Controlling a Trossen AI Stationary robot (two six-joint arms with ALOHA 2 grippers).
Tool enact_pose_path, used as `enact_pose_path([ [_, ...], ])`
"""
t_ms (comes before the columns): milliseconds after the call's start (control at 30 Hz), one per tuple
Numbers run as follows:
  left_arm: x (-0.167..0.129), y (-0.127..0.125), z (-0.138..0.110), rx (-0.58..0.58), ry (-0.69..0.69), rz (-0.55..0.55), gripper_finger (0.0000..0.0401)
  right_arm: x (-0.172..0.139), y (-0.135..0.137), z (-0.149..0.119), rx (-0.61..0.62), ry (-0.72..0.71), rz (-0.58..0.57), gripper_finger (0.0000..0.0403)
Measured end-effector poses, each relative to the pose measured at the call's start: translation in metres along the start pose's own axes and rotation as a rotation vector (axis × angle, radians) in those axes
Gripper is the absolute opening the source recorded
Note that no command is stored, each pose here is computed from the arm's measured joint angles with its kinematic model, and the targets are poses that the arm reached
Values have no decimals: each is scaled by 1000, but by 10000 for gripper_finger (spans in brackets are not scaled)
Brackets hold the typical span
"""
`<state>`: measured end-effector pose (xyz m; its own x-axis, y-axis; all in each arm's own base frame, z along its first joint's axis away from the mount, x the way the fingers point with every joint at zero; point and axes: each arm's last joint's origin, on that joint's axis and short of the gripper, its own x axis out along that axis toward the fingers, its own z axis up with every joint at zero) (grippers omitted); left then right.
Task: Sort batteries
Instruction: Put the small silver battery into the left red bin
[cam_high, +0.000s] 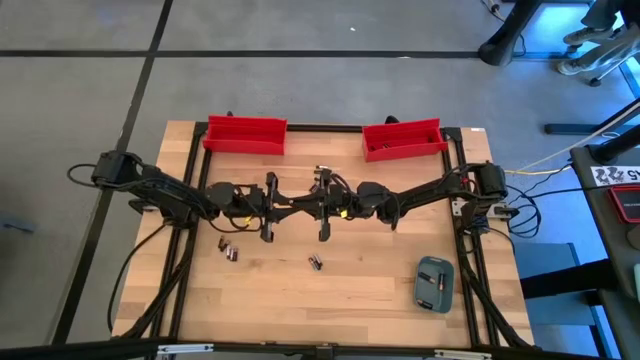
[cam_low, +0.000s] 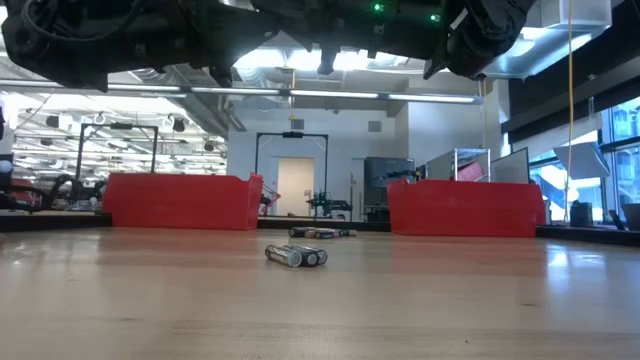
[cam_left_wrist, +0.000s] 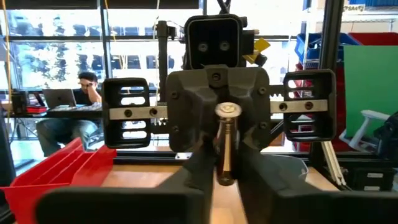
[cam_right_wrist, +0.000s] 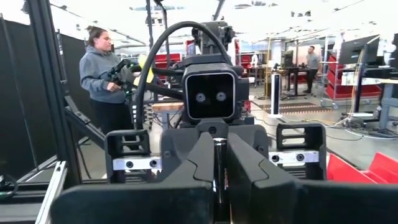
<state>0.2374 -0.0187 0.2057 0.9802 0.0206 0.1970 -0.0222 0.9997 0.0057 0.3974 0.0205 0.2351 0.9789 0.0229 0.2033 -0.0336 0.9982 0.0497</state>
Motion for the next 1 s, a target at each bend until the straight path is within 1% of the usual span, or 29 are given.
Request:
enact_pose_path([
  [33,0,0,0,-1,0,0,27,0,0,0,0,4,9,19],
  [67,0,0,0,-1,1,-1,23,0,0,-1,1,10,12,24],
  [167,0,0,-2,5,19,4,23,0,0,-3,9,41,11,48],
  [367,-1,2,-10,16,103,60,23,-1,-1,-8,9,84,7,105],
  [433,-1,2,-12,17,127,84,23,-1,-1,-6,-1,91,6,124],
  [533,-1,3,-17,11,183,128,23,-4,-1,8,-70,77,3,149],
  [633,-3,5,-22,0,239,183,23,-10,-2,30,-151,85,-69,162],
  [733,-5,7,-27,-8,287,248,23,-21,-4,53,-229,139,-165,165],
  [833,-6,10,-27,-29,334,341,23,-36,-6,74,-287,224,-269,162],
  [900,-3,16,-20,-28,393,408,23,-45,-8,79,-305,310,-316,159],
  [1000,7,31,-1,-12,556,499,23,-57,-9,75,-269,452,-349,153],
])
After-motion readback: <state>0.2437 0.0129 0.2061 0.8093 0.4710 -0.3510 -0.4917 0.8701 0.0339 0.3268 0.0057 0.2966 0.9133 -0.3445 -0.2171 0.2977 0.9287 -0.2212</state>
